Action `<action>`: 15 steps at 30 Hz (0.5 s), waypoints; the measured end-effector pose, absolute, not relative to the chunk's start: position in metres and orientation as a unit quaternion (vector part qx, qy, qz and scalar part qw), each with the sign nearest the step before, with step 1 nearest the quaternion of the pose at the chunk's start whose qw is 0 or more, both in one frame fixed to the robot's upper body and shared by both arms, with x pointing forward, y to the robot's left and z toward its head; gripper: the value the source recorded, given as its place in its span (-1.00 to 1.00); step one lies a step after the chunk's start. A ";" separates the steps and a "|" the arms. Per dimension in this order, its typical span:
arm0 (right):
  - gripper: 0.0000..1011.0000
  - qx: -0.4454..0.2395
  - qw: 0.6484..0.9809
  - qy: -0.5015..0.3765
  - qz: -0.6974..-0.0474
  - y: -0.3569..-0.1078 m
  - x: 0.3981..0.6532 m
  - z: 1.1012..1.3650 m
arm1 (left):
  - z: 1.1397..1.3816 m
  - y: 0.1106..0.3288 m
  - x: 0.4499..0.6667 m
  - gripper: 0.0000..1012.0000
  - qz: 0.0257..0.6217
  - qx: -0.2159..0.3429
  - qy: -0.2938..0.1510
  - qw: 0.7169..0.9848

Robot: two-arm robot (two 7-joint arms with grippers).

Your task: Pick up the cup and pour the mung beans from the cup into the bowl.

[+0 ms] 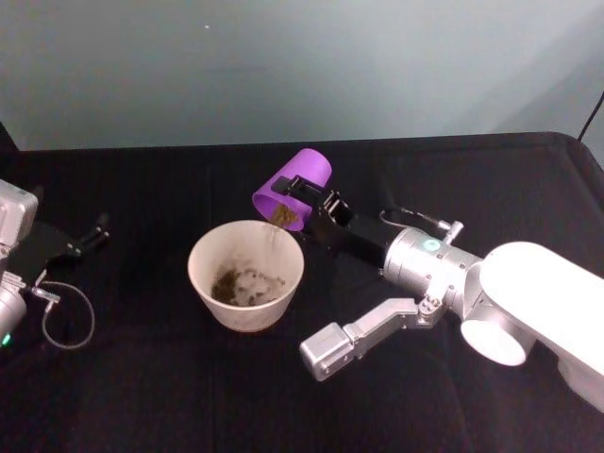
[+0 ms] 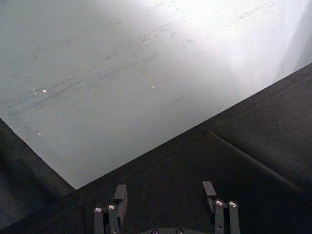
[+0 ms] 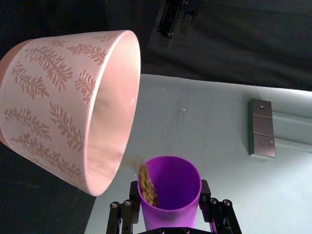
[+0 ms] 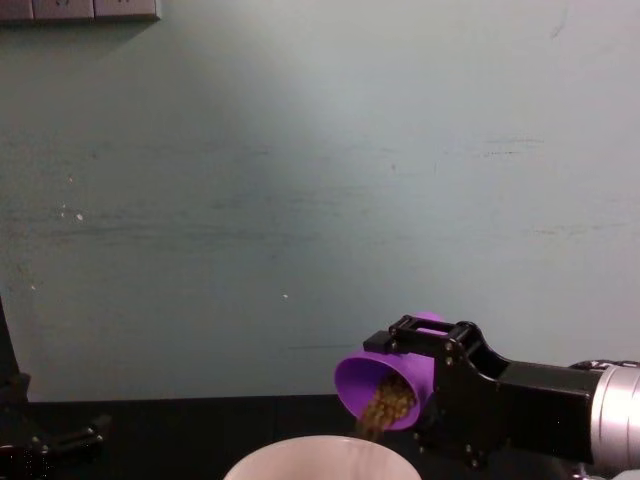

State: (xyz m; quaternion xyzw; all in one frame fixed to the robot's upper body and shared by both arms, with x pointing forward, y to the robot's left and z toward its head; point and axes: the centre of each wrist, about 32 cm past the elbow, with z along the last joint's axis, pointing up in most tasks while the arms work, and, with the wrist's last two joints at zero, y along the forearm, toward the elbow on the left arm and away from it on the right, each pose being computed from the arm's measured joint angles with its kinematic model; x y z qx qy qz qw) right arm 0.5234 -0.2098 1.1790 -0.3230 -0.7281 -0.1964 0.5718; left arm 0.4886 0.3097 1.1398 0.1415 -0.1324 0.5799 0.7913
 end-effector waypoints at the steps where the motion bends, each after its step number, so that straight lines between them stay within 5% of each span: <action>1: 0.42 -0.323 0.571 -0.729 -0.196 -0.210 0.523 1.179 | 1.140 0.310 0.489 0.98 0.580 0.141 -0.132 0.791; 15: 0.42 -0.326 0.544 -0.748 -0.195 -0.210 0.521 1.176 | 1.140 0.310 0.489 0.98 0.580 0.141 -0.132 0.791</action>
